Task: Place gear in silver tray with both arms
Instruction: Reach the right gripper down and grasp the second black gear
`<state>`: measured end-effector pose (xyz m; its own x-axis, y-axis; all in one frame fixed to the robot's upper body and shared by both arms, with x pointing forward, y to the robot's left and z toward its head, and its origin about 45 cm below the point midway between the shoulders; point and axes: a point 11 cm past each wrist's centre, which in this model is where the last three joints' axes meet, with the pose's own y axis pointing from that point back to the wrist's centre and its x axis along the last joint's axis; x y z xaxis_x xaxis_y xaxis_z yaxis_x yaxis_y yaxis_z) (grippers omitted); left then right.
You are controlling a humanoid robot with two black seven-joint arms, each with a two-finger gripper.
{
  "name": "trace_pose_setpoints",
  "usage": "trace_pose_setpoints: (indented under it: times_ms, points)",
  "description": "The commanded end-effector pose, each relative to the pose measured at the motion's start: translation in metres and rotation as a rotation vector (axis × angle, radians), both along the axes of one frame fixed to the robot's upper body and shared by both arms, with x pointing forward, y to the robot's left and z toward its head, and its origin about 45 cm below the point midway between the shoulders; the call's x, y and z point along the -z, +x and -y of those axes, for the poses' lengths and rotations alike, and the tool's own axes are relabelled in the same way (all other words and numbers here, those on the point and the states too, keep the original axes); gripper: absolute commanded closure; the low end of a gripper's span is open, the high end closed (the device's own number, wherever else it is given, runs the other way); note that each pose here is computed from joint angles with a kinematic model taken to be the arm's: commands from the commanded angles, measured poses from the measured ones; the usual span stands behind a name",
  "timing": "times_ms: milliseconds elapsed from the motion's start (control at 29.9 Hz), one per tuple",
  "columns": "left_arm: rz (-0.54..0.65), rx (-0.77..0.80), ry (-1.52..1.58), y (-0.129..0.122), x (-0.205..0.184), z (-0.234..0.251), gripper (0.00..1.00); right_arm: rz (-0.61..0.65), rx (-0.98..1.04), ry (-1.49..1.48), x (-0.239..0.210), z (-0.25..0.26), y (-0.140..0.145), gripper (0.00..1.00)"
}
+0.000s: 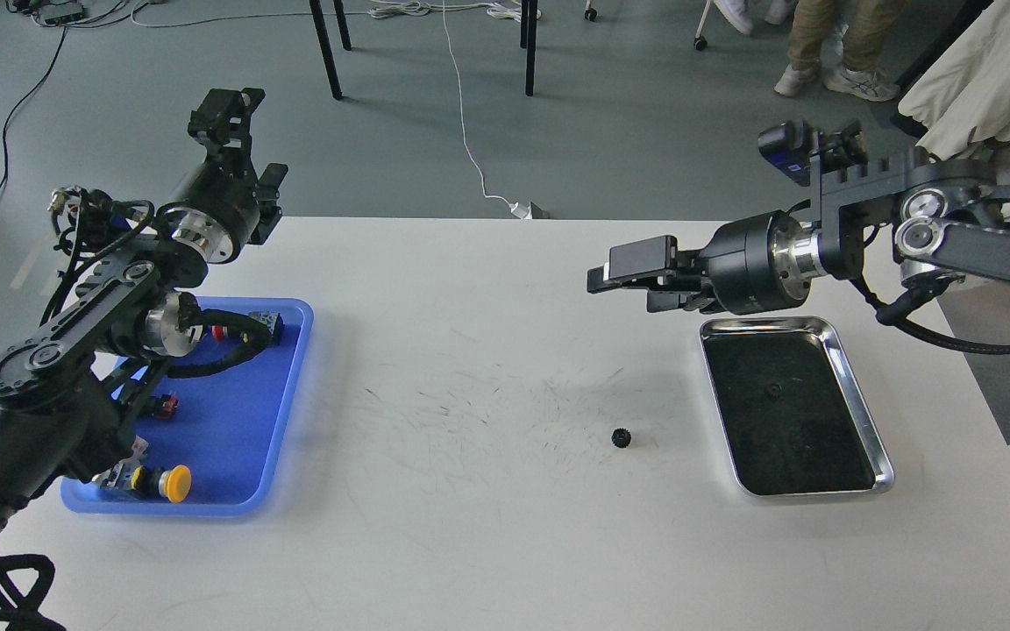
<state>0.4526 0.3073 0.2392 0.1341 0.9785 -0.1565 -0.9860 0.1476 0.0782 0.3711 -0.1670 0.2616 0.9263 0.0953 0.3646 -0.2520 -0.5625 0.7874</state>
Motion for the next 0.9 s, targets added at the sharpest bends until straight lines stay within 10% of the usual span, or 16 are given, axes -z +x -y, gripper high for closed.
trace_pose_setpoints:
  times_ms: [0, 869]
  points:
    - [-0.006, -0.009, -0.018, -0.001, -0.001, -0.009, 0.03, -0.008, -0.104, -0.181, 0.023, -0.007, -0.011, 0.04]
    - [0.011, -0.017, 0.008, 0.000, -0.003, -0.009, 0.03, -0.076, -0.192, -0.380, 0.107, -0.013, -0.024, 0.12]
